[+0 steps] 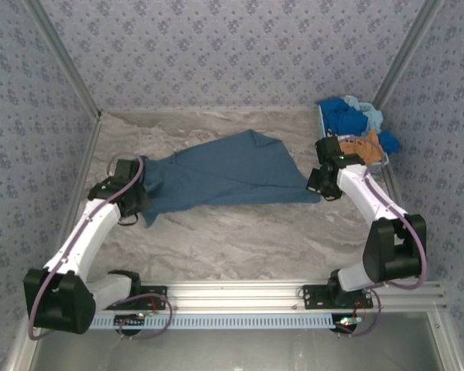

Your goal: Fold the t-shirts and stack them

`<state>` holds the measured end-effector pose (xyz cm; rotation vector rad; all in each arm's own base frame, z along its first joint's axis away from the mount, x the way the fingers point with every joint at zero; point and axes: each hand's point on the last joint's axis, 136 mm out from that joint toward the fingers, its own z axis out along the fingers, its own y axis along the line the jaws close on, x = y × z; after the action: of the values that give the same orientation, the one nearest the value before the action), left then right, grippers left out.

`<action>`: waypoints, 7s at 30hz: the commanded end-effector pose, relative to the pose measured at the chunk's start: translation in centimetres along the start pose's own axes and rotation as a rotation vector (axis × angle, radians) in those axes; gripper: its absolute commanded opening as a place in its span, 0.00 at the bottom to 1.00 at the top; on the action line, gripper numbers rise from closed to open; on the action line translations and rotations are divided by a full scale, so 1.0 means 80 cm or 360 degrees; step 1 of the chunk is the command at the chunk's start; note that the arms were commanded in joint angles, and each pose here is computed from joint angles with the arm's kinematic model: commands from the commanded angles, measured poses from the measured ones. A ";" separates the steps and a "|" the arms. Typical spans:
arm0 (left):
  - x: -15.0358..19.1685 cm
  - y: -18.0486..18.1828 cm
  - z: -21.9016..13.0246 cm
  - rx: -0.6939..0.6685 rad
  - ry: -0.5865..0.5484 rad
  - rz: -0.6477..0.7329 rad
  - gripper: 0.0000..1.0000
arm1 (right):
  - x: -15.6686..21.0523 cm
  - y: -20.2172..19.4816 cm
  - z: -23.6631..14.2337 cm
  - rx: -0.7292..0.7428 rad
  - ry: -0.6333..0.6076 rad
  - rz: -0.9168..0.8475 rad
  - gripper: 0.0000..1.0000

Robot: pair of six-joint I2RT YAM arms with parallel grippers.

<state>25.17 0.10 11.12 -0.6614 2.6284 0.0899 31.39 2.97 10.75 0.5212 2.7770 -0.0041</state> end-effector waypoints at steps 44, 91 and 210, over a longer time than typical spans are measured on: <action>-0.050 -0.086 -0.030 0.0328 -0.0146 -0.0395 0.00 | -0.042 0.056 -0.034 -0.0272 -0.0070 -0.0043 0.00; -0.345 -0.117 -0.410 0.1276 -0.1181 -0.0661 0.00 | -0.208 0.127 -0.423 -0.1599 -0.1295 0.0249 0.00; -0.023 -0.035 0.166 -0.0001 0.0751 -0.0926 0.28 | 0.038 0.131 0.135 -0.0193 0.0449 0.0114 0.32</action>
<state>31.41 0.30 1.72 -1.6268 2.6888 -0.2464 36.10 13.22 1.95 0.5608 2.9364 0.3053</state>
